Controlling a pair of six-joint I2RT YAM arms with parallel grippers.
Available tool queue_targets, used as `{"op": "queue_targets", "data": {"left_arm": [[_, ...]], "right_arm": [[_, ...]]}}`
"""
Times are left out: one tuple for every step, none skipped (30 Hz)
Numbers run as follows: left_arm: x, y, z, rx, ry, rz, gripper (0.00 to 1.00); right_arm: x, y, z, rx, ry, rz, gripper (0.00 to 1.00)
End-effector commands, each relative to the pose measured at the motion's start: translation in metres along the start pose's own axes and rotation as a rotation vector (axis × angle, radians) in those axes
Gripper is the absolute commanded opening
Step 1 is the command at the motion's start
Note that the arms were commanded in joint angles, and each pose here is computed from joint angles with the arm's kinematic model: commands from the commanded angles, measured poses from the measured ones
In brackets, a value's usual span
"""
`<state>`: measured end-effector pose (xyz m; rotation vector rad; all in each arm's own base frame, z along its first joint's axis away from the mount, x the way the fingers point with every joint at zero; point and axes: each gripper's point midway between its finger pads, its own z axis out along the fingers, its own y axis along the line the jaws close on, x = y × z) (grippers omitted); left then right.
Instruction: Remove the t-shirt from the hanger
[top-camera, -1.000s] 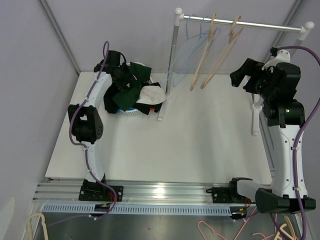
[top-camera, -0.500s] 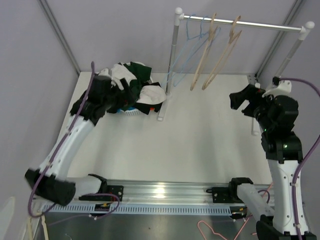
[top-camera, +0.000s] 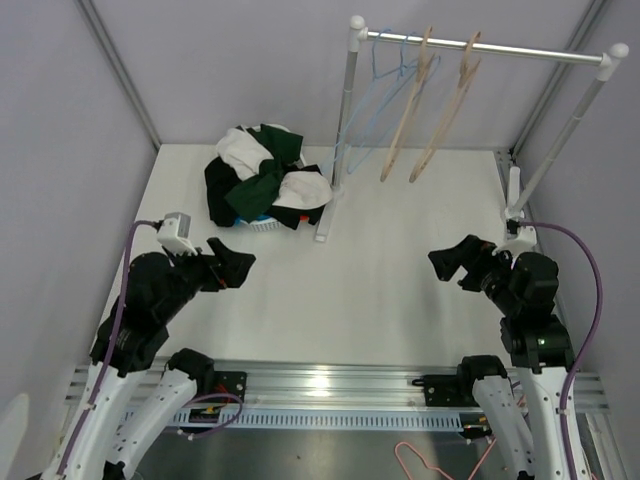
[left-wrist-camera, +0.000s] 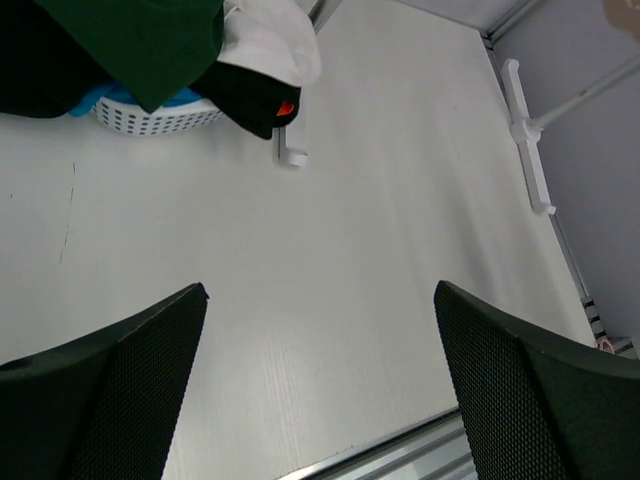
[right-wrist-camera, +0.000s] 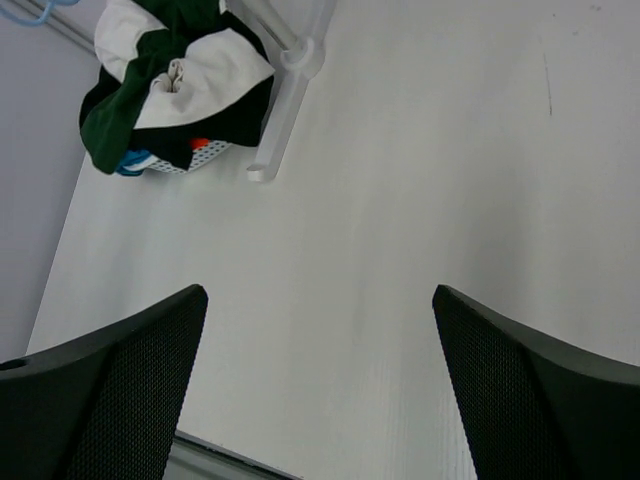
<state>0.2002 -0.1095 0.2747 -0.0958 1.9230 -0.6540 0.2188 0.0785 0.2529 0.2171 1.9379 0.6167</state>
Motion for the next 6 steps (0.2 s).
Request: {"op": "queue_targets", "data": {"left_arm": [[0.0102, 0.0016, -0.004, 0.027, 0.011, 0.059, 1.0], [0.0098, 0.002, -0.0059, 0.026, 0.007, 0.061, 1.0], [0.0113, 0.0028, -0.0065, 0.023, 0.012, 0.061, 0.99], [0.0109, 0.0035, -0.0071, 0.018, 0.011, 0.063, 0.99], [0.009, 0.0039, -0.0077, 0.011, 0.008, 0.063, 0.99], [0.0088, 0.0041, -0.0084, 0.01, 0.007, 0.064, 0.99]], "right_arm": [[-0.0037, 0.0189, -0.0109, -0.097, -0.041, -0.018, 0.99], [-0.0033, 0.0192, -0.0122, -0.099, -0.044, -0.018, 1.0], [-0.0026, 0.0196, -0.013, -0.101, -0.042, -0.02, 1.0], [-0.0029, 0.0197, -0.0144, -0.099, -0.045, -0.02, 0.99], [-0.0044, 0.0202, -0.0159, -0.098, -0.049, -0.02, 0.99], [-0.0046, 0.0199, -0.0158, -0.095, -0.047, -0.023, 1.0]]}}
